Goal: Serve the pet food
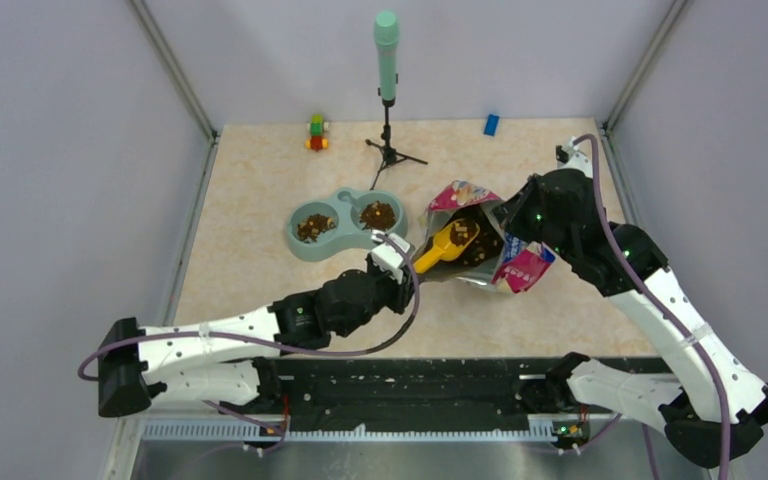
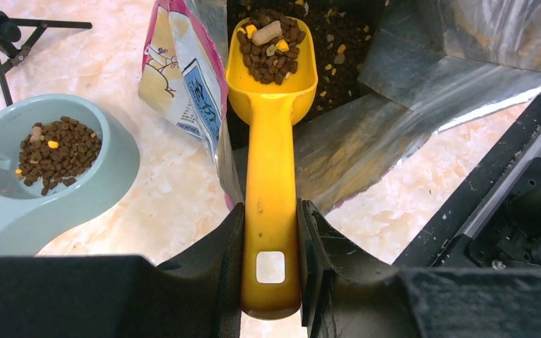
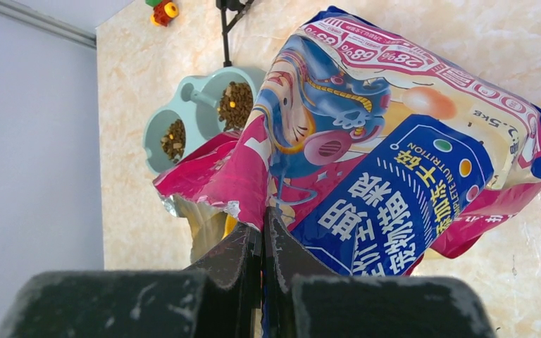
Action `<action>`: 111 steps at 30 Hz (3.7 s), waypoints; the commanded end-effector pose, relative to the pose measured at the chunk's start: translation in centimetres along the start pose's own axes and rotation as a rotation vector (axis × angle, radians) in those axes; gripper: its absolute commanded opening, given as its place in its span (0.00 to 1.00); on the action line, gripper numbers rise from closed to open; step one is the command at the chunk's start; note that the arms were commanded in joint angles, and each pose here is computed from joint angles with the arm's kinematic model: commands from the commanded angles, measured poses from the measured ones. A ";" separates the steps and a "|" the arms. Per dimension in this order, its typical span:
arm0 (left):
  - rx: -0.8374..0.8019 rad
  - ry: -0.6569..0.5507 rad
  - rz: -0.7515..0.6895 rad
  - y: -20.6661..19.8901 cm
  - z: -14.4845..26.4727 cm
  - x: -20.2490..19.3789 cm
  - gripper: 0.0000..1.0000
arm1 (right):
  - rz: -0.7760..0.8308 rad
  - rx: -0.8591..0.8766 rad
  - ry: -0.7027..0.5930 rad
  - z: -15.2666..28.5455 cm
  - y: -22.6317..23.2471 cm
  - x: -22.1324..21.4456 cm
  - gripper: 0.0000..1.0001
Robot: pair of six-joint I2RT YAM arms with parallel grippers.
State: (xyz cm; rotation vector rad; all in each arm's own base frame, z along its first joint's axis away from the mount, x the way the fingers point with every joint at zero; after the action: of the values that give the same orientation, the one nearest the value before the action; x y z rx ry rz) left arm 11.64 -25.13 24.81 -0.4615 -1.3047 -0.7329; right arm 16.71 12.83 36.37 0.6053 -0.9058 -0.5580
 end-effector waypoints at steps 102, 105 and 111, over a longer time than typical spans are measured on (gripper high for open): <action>-0.195 -0.195 0.046 2.0 9.5 5.6 0.00 | -0.008 0.022 -0.087 1.2 0.9 1.8 0.00; -0.182 -0.202 0.050 2.5 10.2 5.9 0.00 | -0.008 0.018 -0.089 1.1 0.9 1.8 0.00; -0.118 -0.214 0.058 3.8 11.7 6.1 0.00 | -0.007 0.021 -0.085 0.8 1.1 1.7 0.00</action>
State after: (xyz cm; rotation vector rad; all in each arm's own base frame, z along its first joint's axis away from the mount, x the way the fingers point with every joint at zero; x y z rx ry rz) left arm 6.91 -17.24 30.89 -0.6498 -1.3633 -0.8107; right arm 17.11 12.66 36.57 0.5675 -0.9302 -0.5709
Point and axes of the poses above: each gripper's point midway between its finger pads, its own z axis back along the fingers, its own y axis along the line the jaws close on, x = y × z, the point moved 10 cm from there along z, back along the fingers, and after that the axes turned 13 degrees about -z, right-handed, at the moved point
